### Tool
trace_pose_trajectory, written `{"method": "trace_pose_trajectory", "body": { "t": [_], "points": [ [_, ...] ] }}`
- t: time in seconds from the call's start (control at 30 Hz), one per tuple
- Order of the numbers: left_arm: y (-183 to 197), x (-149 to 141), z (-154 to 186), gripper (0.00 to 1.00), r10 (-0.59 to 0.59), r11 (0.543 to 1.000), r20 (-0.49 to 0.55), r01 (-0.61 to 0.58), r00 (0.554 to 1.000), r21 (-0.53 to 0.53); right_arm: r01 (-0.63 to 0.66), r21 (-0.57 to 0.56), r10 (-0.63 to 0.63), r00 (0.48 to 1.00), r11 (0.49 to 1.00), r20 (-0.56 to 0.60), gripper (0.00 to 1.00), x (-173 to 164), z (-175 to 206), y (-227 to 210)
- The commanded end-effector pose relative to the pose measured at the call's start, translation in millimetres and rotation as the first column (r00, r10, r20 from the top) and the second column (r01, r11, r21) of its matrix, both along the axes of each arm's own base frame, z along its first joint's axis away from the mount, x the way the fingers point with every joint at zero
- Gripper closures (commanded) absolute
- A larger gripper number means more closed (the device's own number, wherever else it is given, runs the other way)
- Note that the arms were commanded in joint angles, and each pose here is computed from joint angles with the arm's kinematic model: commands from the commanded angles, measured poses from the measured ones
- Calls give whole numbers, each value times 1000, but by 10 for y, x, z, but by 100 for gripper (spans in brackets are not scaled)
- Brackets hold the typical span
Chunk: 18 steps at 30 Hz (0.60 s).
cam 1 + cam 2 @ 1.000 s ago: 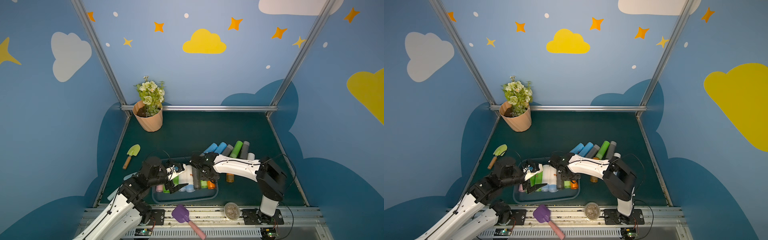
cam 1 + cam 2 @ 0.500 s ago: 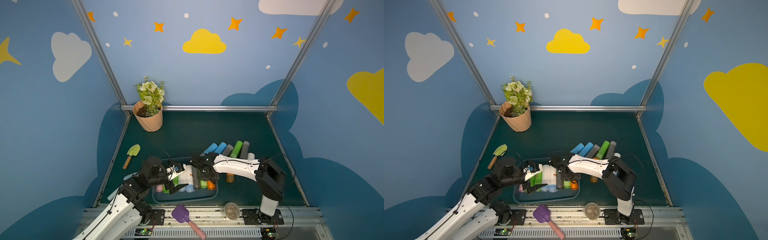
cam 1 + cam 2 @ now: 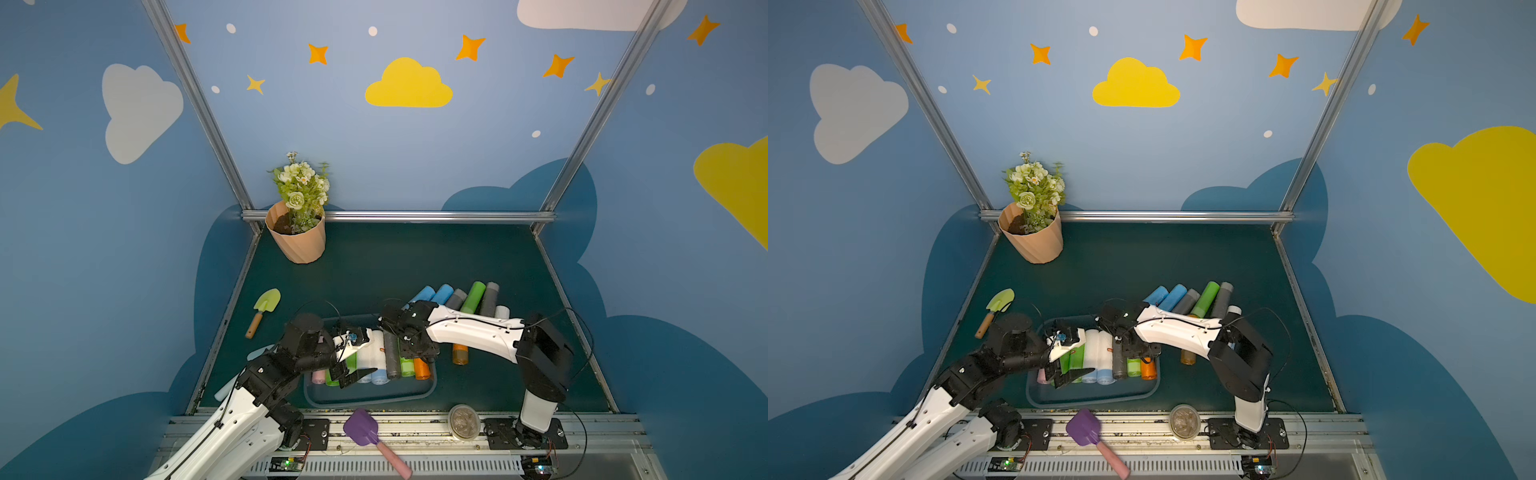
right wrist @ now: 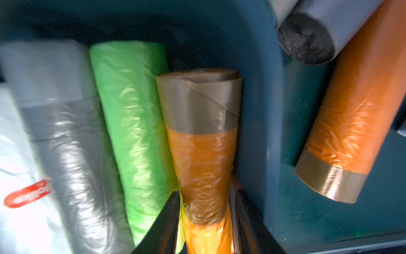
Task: Put the roll of trash bags into the storage box
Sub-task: Place the roll of trash bags in the storage box.
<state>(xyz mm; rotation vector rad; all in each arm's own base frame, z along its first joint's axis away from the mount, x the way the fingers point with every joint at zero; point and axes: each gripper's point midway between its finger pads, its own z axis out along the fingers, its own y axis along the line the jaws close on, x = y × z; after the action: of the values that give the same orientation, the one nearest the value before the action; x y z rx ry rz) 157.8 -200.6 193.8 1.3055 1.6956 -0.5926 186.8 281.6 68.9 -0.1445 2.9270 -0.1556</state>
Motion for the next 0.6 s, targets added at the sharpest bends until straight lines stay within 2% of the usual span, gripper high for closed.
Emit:
{"method": "trace_pose_trajectory", "body": {
  "t": [0.0, 0.07, 0.17, 0.23, 0.57],
  "points": [
    [-14, -39, -3, 0, -21, 1000, -9, 21, 1000, 0, -5, -25, 6, 999, 1000, 50, 59, 73, 193, -109],
    [-13, -36, -2, 0, -20, 1000, -9, 20, 1000, 1, 0, -21, 1, 998, 1000, 61, 63, 127, 200, -105],
    [-14, -39, -10, 0, -21, 1000, -12, 21, 1000, 2, -5, -6, 6, 998, 1000, 69, 77, 203, 196, -73],
    [-14, -36, -13, 0, -20, 1000, -13, 20, 1000, 3, -6, 9, 6, 997, 1000, 72, 82, 255, 186, -46],
    [-18, -39, -23, 0, -23, 1000, -17, 23, 1000, 6, -1, 34, 0, 999, 999, 51, 87, 412, 25, -14]
  ]
}}
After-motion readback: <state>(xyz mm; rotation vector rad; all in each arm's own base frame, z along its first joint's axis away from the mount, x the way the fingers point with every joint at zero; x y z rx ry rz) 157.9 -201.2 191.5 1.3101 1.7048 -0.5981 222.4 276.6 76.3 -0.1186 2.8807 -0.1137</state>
